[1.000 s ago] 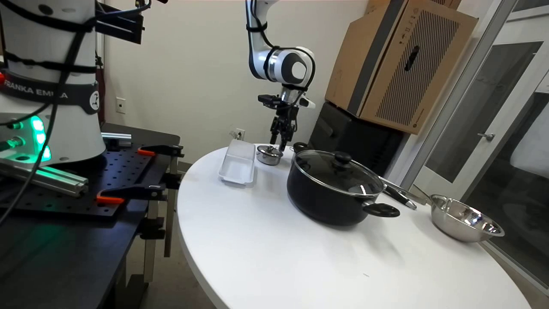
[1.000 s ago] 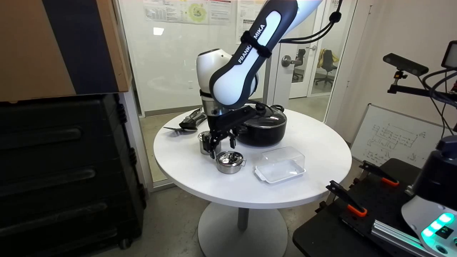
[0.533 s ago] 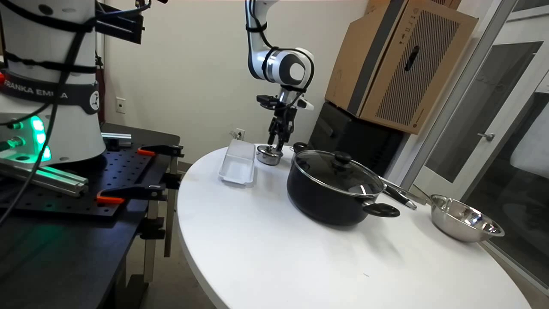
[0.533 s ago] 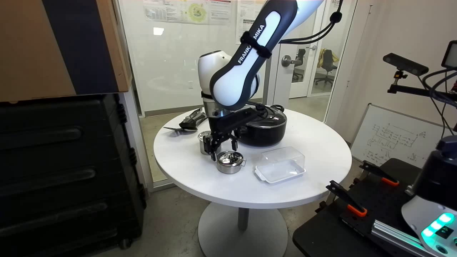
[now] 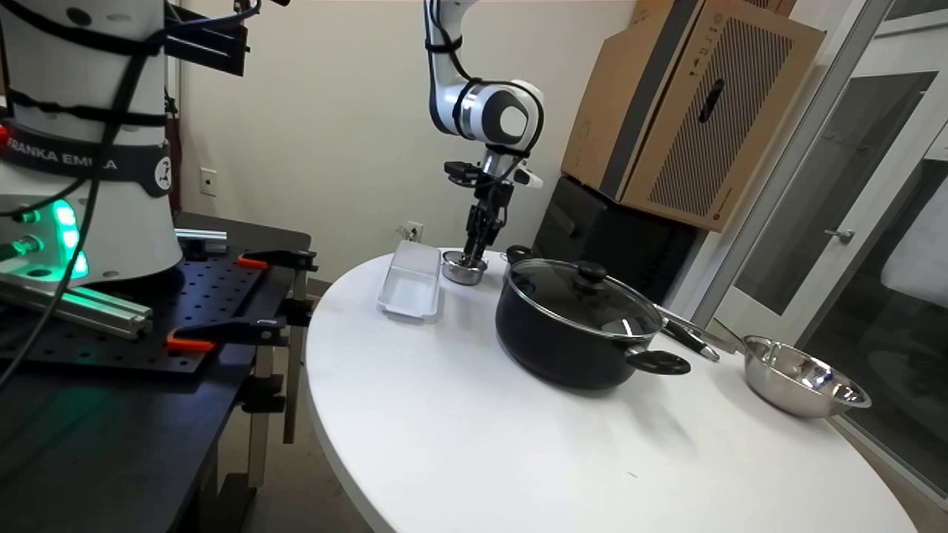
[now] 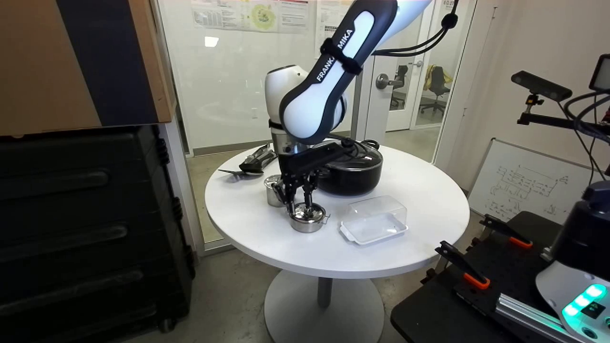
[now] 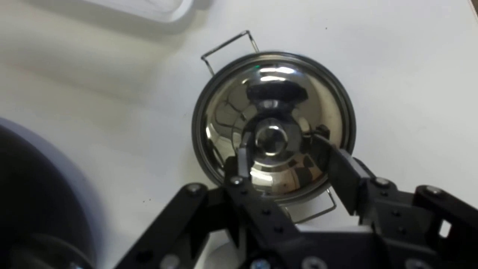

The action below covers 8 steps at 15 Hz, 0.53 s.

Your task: Take the lid off the smallest pot and put it on the table

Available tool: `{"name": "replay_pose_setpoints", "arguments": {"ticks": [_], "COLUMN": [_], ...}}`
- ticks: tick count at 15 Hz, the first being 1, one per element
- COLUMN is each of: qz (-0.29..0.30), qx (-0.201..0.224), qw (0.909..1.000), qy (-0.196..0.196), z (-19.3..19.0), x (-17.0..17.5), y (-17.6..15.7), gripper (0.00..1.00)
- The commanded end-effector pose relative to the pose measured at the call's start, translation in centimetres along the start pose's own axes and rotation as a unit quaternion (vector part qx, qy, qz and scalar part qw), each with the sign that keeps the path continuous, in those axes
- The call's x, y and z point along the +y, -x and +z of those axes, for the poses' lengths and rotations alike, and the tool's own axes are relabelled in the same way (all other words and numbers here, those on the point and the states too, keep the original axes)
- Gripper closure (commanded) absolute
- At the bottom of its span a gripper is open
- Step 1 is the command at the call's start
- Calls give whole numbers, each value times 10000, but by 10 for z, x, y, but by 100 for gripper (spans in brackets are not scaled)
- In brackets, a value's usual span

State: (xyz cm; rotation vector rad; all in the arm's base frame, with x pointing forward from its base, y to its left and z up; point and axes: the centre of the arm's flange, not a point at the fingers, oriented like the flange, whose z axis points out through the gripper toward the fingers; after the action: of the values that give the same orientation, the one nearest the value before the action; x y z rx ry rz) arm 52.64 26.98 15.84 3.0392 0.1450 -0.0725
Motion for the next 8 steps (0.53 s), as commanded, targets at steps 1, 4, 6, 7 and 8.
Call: {"name": "replay_pose_setpoints", "arguments": {"ticks": [1, 4, 6, 7, 8], "qz": [135, 176, 203, 205, 210], "qx": [41, 52, 47, 39, 28], "qw": [9999, 9998, 9998, 9998, 9998], "qy": [-45, -39, -31, -17, -6], "z": [-4, -5, -6, -6, -6], "x": [2, 4, 4, 5, 4], "y": [7, 6, 6, 6, 7], "gripper": [77, 99, 100, 100, 74]}}
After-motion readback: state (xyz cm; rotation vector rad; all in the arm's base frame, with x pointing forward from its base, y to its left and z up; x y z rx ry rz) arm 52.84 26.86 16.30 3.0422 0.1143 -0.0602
